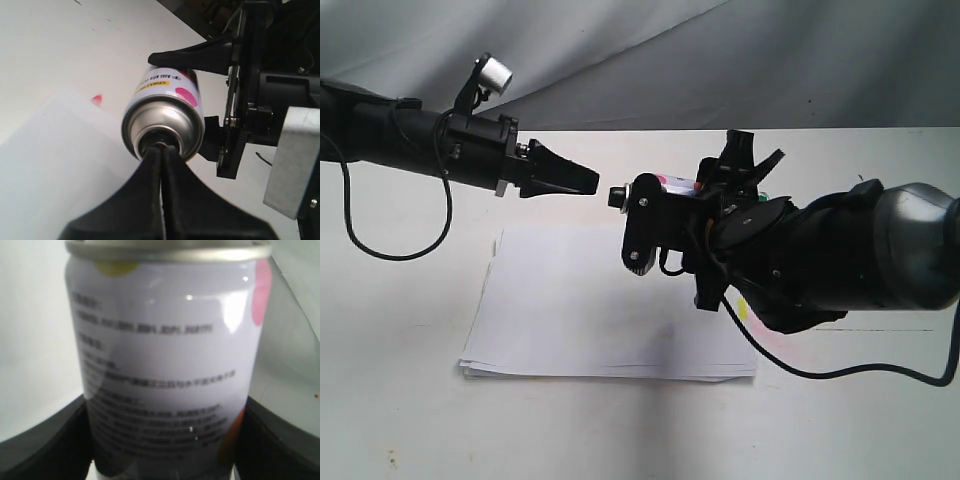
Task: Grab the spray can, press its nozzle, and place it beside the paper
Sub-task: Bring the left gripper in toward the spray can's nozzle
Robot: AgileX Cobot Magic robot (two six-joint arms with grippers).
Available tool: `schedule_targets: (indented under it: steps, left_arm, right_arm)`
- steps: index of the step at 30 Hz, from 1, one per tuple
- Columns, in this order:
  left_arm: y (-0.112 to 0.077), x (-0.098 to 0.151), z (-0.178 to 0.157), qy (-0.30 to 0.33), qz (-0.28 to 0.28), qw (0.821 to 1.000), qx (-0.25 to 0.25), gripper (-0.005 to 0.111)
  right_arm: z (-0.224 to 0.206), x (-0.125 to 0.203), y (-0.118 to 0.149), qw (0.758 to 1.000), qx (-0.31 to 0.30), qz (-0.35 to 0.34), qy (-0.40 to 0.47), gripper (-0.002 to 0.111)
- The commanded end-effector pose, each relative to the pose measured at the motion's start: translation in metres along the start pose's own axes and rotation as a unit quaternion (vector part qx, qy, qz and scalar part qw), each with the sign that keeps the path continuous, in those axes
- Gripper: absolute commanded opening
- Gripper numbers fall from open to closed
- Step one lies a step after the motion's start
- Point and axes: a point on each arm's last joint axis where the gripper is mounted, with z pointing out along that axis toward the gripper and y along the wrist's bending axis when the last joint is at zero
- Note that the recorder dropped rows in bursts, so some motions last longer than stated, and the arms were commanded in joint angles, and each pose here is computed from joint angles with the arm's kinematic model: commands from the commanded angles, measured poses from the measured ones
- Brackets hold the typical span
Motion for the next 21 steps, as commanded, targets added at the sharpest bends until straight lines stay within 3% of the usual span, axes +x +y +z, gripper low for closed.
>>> schedule_targets:
  steps: [1,13,21]
  left_arm:
    - [-0.002,-0.004,0.003,-0.009,0.008,1.000,0.007,0.000]
    - [-0.002,-0.002,0.003,0.002,0.012,1.000,0.006,0.000]
    - [0.012,0.012,0.011,0.015,-0.004,1.000,0.010,0.000]
  right_arm:
    - [-0.003,-0.001,-0.005,1.000,0.015,-0.010,-0.003,0.000]
    - [-0.003,-0.001,-0.005,1.000,0.015,-0.010,-0.003,0.000]
    - [-0.003,-0.001,-0.005,1.000,0.016,-0.011,-0.004,0.000]
